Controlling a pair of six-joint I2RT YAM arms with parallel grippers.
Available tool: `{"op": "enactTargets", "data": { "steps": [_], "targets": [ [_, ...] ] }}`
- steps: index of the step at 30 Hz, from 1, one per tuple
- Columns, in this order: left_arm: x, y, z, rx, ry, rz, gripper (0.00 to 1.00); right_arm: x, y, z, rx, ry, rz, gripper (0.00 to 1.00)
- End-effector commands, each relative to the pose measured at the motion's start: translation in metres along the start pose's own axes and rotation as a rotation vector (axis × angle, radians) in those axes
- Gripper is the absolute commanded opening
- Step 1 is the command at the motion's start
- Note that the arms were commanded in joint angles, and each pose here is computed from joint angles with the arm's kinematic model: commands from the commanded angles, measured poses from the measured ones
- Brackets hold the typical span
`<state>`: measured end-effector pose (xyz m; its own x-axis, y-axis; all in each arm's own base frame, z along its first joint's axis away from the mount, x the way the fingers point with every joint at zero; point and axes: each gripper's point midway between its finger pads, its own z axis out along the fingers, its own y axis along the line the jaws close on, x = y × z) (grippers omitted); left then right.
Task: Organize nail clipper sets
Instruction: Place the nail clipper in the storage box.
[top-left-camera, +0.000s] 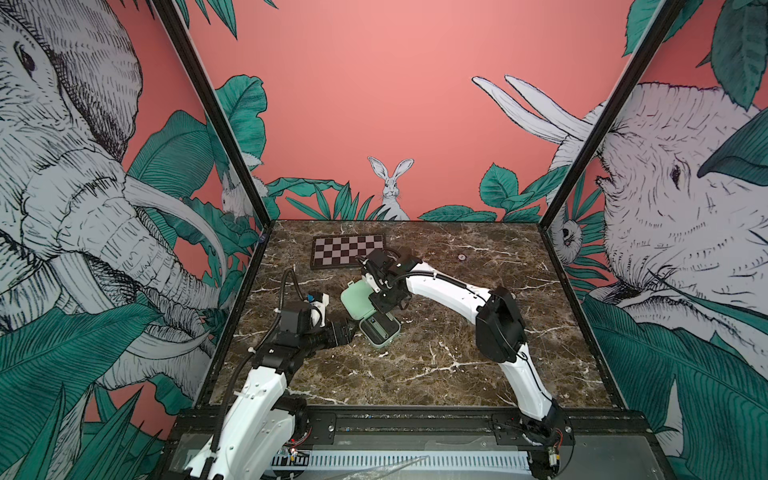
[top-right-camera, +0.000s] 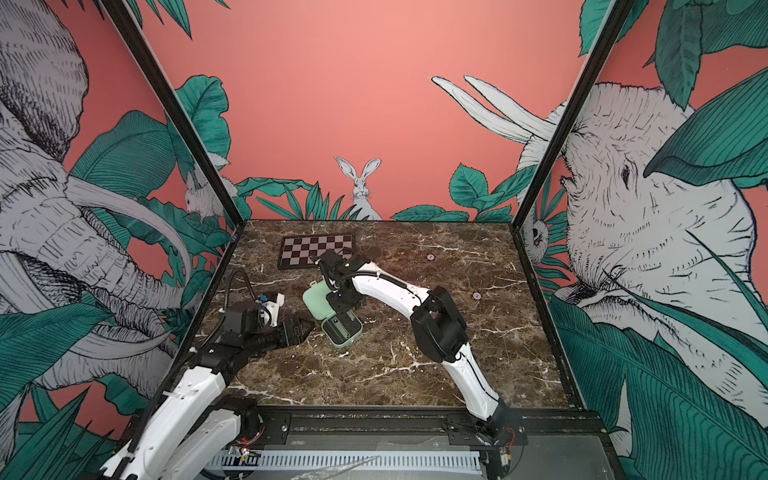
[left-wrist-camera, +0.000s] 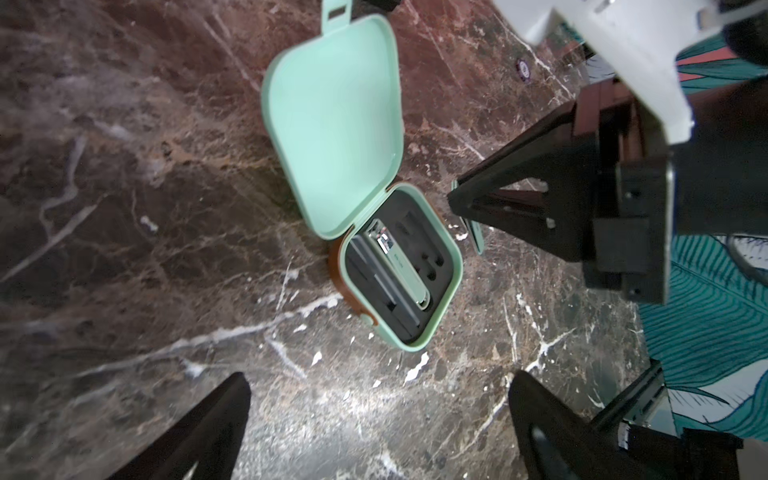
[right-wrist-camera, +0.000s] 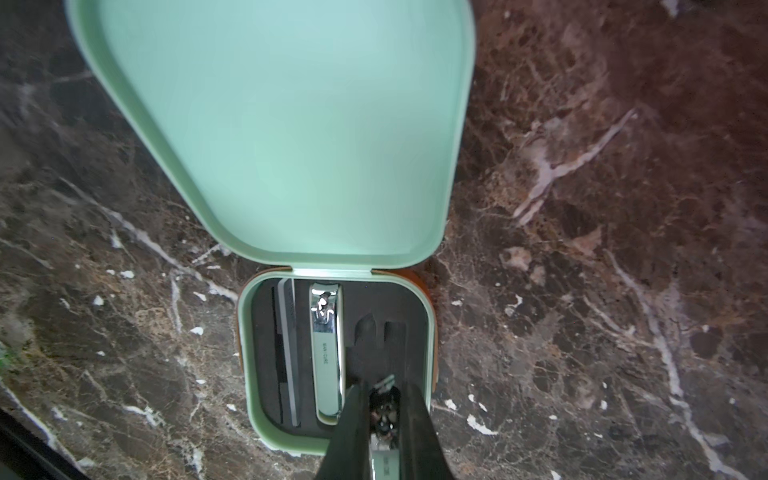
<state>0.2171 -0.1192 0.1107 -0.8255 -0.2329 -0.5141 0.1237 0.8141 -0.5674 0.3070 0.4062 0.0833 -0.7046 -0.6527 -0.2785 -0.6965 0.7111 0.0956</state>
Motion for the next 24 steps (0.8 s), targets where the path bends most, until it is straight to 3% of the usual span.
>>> {"op": "enactTargets", "data": {
  "steps": [1, 24],
  "targets": [
    [0.023, 0.018, 0.002, -0.054, 0.037, -0.072, 0.99, 0.008, 0.009, 0.007, -0.01, 0.04, -0.026, 0.1],
    [0.036, 0.023, 0.011, -0.046, 0.08, -0.136, 0.99, 0.016, 0.007, 0.042, 0.07, 0.044, 0.001, 0.11]
  ]
}}
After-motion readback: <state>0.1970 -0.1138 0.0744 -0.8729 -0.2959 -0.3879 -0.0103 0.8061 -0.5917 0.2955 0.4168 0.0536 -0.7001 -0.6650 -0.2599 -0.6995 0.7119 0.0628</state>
